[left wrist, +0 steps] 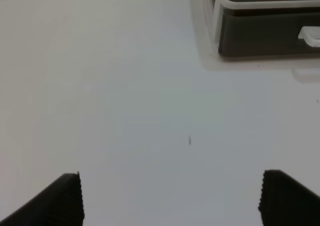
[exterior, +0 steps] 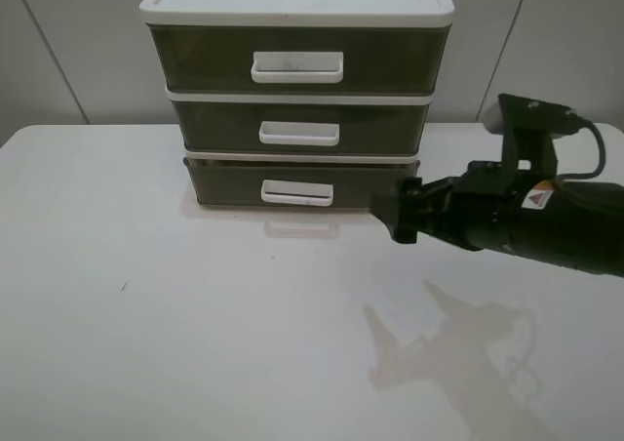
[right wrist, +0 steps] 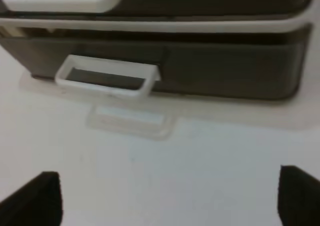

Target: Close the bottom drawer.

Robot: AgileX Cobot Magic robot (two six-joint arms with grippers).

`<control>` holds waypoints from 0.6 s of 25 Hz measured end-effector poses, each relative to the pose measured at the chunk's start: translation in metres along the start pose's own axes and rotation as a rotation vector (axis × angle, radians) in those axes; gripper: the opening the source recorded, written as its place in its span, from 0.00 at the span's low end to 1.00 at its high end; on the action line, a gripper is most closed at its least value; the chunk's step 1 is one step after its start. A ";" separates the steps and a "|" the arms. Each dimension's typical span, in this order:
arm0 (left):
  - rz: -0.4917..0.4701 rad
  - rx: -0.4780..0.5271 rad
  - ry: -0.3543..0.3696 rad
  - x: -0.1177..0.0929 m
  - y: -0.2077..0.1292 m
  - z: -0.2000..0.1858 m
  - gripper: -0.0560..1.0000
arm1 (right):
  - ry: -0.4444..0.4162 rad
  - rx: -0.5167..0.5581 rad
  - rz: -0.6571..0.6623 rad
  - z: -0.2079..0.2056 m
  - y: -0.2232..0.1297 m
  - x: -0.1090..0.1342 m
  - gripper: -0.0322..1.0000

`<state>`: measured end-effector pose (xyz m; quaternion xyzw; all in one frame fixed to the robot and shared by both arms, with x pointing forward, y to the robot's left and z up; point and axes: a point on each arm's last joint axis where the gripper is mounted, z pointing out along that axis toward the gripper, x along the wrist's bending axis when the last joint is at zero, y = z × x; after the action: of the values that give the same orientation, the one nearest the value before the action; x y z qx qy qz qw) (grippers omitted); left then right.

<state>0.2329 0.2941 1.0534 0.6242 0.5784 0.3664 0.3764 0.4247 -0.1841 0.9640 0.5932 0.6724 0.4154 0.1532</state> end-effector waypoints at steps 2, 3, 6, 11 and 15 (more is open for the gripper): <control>0.000 0.000 0.000 0.000 0.000 0.000 0.73 | -0.018 0.035 0.025 -0.019 0.005 -0.014 0.79; 0.000 0.000 0.000 0.000 0.000 0.000 0.73 | -0.030 0.033 0.034 -0.031 0.009 -0.021 0.80; 0.000 0.000 0.000 0.000 0.000 0.000 0.73 | -0.069 -0.010 0.091 -0.068 0.015 -0.037 0.81; 0.000 0.000 0.000 0.000 0.000 0.000 0.73 | -0.143 -0.148 0.108 -0.133 0.013 -0.044 0.81; 0.000 0.000 0.000 0.000 0.000 0.000 0.73 | -0.203 -0.209 0.003 -0.182 0.007 -0.033 0.81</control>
<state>0.2329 0.2941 1.0534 0.6242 0.5784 0.3664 0.3764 0.3100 -0.2836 1.0702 0.6138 0.6058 0.4212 0.2807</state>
